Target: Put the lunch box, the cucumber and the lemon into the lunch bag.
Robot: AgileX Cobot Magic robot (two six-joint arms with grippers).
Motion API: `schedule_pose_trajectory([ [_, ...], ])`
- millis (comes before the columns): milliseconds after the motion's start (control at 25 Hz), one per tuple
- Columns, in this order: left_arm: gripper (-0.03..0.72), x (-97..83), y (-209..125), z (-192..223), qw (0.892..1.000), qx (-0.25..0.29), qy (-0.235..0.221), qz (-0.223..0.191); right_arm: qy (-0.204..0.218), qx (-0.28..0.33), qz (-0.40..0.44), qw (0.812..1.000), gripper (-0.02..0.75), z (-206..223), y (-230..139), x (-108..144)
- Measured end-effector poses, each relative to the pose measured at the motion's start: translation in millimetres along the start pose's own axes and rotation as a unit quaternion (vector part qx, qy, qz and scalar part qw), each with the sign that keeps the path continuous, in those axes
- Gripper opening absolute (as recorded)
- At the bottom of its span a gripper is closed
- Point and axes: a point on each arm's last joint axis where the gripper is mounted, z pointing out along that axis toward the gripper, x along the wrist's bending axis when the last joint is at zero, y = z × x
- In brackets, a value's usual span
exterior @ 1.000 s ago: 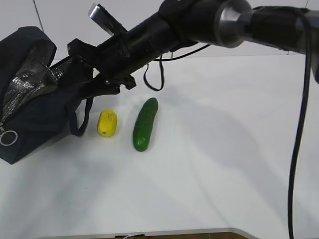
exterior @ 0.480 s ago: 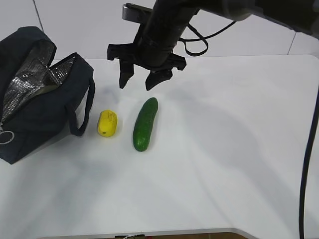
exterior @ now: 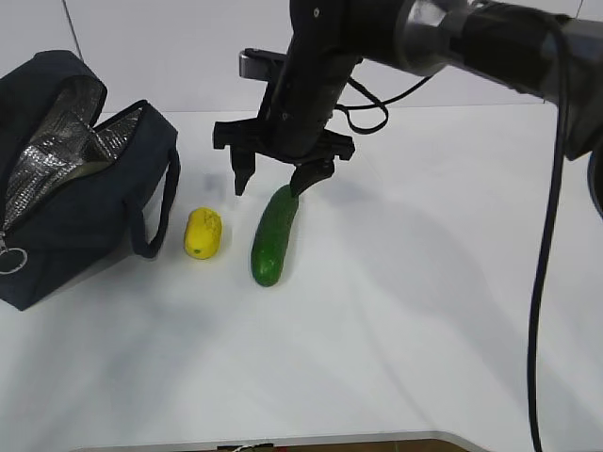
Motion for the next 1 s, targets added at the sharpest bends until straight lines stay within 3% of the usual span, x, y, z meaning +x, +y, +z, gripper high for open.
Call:
schedule_pose_trajectory([
  [680, -0.006, 0.1, 0, 0, 1.0, 0.0, 0.0, 0.0, -0.047, -0.007, -0.005, 0.999, 0.586, 36, 2, -14],
  [1000, -0.006, 0.1, 0, 0, 1.0, 0.0, 0.0, 0.0, -0.043, 0.003, 0.002, 0.999, 0.586, 44, 0, -15],
])
